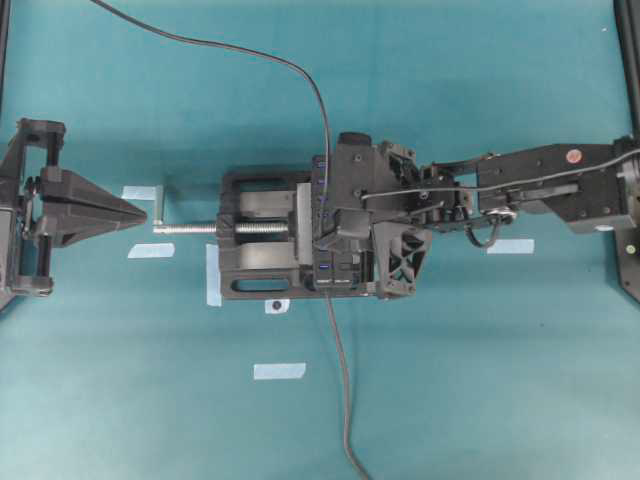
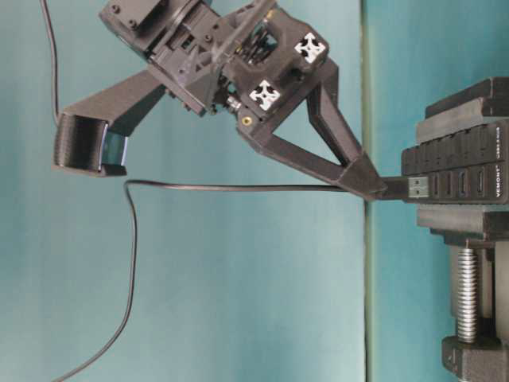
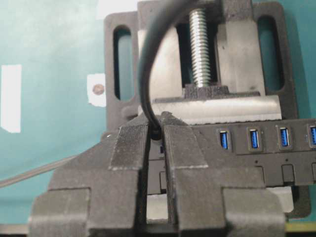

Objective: Insert the USB into the second port from the front of the fixed hub.
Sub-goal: 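Carry the plug over the hub and align it above a front port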

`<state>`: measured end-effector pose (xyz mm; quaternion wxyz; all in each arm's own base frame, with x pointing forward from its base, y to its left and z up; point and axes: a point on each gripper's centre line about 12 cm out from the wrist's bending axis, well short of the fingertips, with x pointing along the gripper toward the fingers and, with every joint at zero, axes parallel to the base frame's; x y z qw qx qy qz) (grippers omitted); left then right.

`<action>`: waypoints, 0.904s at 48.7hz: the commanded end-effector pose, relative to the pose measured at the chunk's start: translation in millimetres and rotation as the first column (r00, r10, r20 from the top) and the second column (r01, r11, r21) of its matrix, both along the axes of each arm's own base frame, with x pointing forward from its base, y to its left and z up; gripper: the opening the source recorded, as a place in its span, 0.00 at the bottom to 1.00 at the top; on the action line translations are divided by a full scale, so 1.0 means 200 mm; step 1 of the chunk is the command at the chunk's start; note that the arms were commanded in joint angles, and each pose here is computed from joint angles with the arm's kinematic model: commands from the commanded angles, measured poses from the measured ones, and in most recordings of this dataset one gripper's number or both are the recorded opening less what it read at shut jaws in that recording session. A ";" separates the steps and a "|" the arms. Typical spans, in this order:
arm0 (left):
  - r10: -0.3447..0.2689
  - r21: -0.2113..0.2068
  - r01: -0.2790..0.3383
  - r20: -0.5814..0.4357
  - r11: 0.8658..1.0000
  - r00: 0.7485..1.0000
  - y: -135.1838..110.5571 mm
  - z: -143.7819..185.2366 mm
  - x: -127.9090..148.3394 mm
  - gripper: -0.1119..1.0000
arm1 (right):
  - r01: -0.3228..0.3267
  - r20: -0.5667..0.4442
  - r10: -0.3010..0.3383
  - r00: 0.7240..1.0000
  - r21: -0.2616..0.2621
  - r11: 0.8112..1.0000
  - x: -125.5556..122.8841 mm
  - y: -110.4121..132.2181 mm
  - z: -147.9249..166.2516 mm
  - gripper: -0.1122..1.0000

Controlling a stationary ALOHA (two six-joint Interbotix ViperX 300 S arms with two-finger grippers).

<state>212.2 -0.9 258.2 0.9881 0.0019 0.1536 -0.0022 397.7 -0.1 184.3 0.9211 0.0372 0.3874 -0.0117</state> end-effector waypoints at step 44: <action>-0.002 0.000 0.002 0.031 1.000 1.000 0.00 0.06 0.02 0.10 | 0.008 0.030 -0.008 1.000 0.007 1.000 0.01 0.00 -0.04 0.13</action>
